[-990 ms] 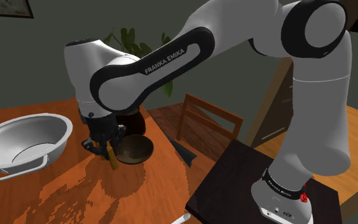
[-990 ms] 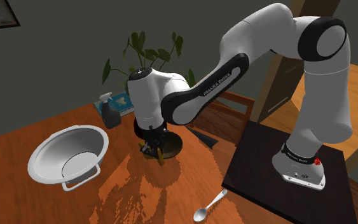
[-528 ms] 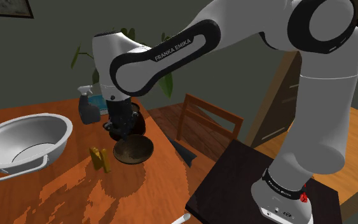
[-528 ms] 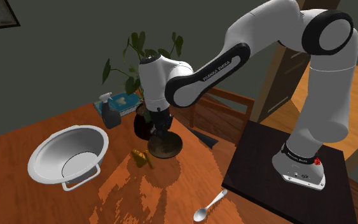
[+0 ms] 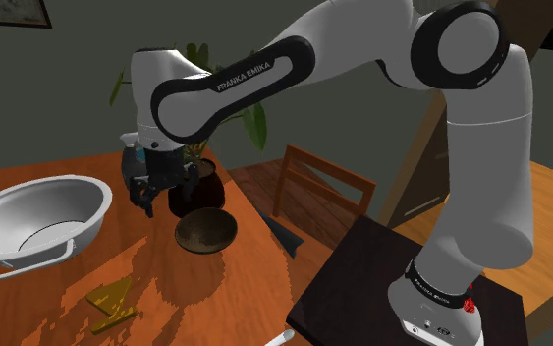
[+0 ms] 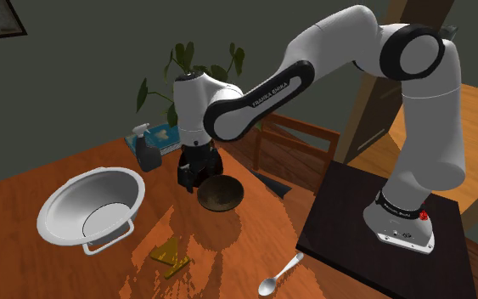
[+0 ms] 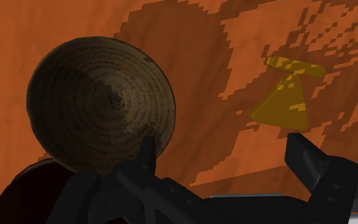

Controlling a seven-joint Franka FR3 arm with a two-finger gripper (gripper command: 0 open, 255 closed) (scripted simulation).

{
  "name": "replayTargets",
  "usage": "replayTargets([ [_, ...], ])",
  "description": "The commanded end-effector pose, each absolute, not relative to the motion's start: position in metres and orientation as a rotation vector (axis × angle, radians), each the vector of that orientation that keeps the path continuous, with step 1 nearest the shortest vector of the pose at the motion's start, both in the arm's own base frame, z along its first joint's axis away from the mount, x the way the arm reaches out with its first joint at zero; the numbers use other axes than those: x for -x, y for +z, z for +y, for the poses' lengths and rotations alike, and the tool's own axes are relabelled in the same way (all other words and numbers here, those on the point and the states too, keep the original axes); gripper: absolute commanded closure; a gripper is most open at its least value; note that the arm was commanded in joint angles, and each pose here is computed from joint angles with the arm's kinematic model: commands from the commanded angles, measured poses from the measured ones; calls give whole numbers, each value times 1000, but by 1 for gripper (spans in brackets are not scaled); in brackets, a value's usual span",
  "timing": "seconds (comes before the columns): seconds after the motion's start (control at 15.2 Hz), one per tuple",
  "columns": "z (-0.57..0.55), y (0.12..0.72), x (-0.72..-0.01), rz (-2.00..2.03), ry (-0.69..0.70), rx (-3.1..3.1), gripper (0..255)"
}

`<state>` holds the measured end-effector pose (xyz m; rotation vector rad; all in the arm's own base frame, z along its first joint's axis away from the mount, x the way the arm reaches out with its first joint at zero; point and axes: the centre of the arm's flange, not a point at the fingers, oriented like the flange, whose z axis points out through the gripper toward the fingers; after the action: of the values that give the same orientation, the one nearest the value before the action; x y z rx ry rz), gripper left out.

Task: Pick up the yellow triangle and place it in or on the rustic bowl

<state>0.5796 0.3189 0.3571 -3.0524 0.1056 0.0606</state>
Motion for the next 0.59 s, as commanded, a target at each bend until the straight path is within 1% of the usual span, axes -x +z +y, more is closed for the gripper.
replayTargets([
  [0.0, 322, 348, -581, 105, 58, 3047, 0],
  [0.33, 324, 323, -580, 105, 58, 3047, 0],
  [0.53, 324, 323, -580, 105, 58, 3047, 0],
])
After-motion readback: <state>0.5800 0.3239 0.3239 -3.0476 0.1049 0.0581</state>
